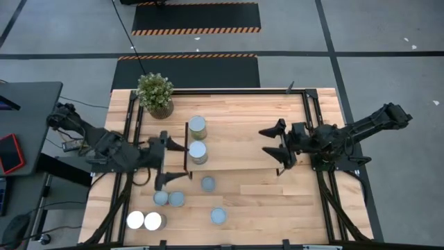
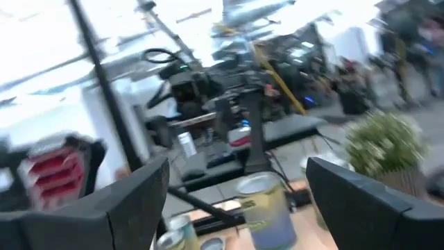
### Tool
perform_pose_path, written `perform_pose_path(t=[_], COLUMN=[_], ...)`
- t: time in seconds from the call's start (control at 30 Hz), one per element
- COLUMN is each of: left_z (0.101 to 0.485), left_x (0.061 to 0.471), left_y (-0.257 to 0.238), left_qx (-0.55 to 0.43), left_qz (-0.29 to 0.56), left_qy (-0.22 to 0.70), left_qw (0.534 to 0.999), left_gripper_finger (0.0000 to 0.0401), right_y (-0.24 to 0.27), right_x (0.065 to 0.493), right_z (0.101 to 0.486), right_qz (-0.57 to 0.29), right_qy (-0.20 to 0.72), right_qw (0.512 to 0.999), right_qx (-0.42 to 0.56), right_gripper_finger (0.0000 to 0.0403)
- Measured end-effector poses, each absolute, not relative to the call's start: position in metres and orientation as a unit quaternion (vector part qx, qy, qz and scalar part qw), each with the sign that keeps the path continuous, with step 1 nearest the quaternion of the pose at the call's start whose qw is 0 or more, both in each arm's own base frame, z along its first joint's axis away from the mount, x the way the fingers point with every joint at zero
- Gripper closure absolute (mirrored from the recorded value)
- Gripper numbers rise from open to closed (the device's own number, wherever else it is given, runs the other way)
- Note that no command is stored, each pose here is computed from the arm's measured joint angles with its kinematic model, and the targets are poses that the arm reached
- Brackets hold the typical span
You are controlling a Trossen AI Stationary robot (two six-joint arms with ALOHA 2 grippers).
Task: Pick and place cans onto a shelf
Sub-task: Put the canned peaches on the shelf
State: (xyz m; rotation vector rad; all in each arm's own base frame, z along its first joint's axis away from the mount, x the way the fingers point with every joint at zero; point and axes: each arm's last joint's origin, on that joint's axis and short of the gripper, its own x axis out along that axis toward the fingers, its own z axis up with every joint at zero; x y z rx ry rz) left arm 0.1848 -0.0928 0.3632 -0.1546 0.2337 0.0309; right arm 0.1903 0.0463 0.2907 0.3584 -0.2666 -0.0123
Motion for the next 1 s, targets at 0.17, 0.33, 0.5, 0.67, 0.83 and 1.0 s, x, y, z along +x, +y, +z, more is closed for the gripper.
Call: perform_pose_path(t=[0.17,0.33,0.5,0.67,0.83,1.0], left_z=[0.358,0.354,0.357,0.353,0.338,0.325], left_x=[0.175,0.176,0.182,0.183,0.182,0.182], left_y=[-0.079,-0.078,-0.065,-0.060,-0.076,-0.099], left_qx=[-0.208,-0.204,-0.194,-0.277,-0.363,-0.429], left_qz=[0.067,0.108,0.164,0.101,0.028,-0.013], left_qy=[0.113,0.119,0.092,0.132,0.247,0.335], left_qw=[0.969,0.966,0.963,0.946,0.898,0.839], left_gripper_finger=[0.0012,0.0012,0.0012,0.0012,0.0012,0.0012], right_y=[0.050,0.056,0.061,0.065,0.068,0.067], right_x=[0.207,0.226,0.244,0.251,0.251,0.248], right_z=[0.301,0.335,0.364,0.373,0.368,0.365], right_qz=[-0.015,-0.016,-0.035,-0.020,0.021,0.032], right_qy=[-0.130,-0.118,-0.031,0.041,0.077,0.100], right_qw=[0.957,0.961,0.986,0.992,0.991,0.989], right_qx=[0.258,0.251,0.161,0.120,0.107,0.101], right_gripper_finger=[0.0056,0.0056,0.0056,0.0056,0.0056,0.0056])
